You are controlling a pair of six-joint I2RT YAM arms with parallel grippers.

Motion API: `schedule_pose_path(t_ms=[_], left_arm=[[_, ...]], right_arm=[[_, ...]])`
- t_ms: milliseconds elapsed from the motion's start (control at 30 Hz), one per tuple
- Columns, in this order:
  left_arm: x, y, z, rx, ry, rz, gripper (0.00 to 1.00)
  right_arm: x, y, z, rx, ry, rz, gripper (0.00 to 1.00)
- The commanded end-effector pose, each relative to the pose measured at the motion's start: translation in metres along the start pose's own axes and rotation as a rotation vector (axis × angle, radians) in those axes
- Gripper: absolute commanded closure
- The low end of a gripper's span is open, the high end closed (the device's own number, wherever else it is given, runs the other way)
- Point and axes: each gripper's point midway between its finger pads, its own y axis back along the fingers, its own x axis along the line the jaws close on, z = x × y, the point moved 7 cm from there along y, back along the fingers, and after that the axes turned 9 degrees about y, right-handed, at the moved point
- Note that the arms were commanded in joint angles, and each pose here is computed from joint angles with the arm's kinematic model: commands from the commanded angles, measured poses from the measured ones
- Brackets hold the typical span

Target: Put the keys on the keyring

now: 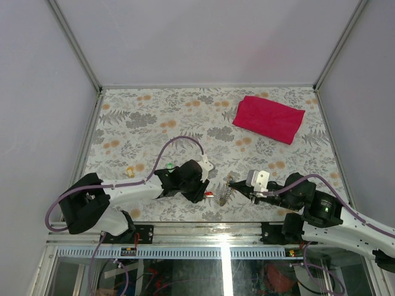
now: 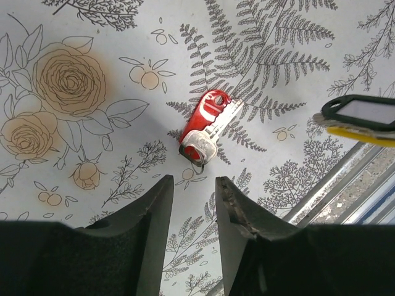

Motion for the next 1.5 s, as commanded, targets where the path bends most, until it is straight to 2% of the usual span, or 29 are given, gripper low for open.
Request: schedule_pose_path(t_ms=[0, 267, 767, 833, 1033, 1100, 1467], left_arm=[[-0.006, 0.000, 0.006, -0.057, 0.003, -0.038, 0.65], [-0.005, -0.006, 0.006, -0.049, 0.003, -0.039, 0.66], [-0.006, -0.012, 0.003, -0.018, -0.004, -0.053, 0.76], [-0.006, -0.012, 0.003, -0.017, -0.004, -0.055, 0.79], [-0.007, -0.010, 0.004, -0.019, -0.008, -0.057, 0.98], [-0.008, -0.008, 0.006, -0.024, -0.011, -0.056, 1.00], [-0.022, 0.045, 0.037, -0.220, -0.082, -0.086, 1.00]], right_arm=[[-0.010, 0.003, 0.023, -0.091, 0.001, -0.053, 1.00], [-0.011, 0.003, 0.023, -0.091, 0.001, -0.054, 1.00], [-0.010, 0.003, 0.022, -0.089, -0.004, -0.054, 1.00], [-0.010, 0.003, 0.022, -0.088, -0.005, -0.052, 1.00], [-0.010, 0.003, 0.023, -0.092, -0.003, -0.053, 1.00], [-0.010, 0.004, 0.022, -0.091, -0.001, -0.056, 1.00], [-0.015, 0.012, 0.036, -0.130, -0.006, -0.064, 1.00]])
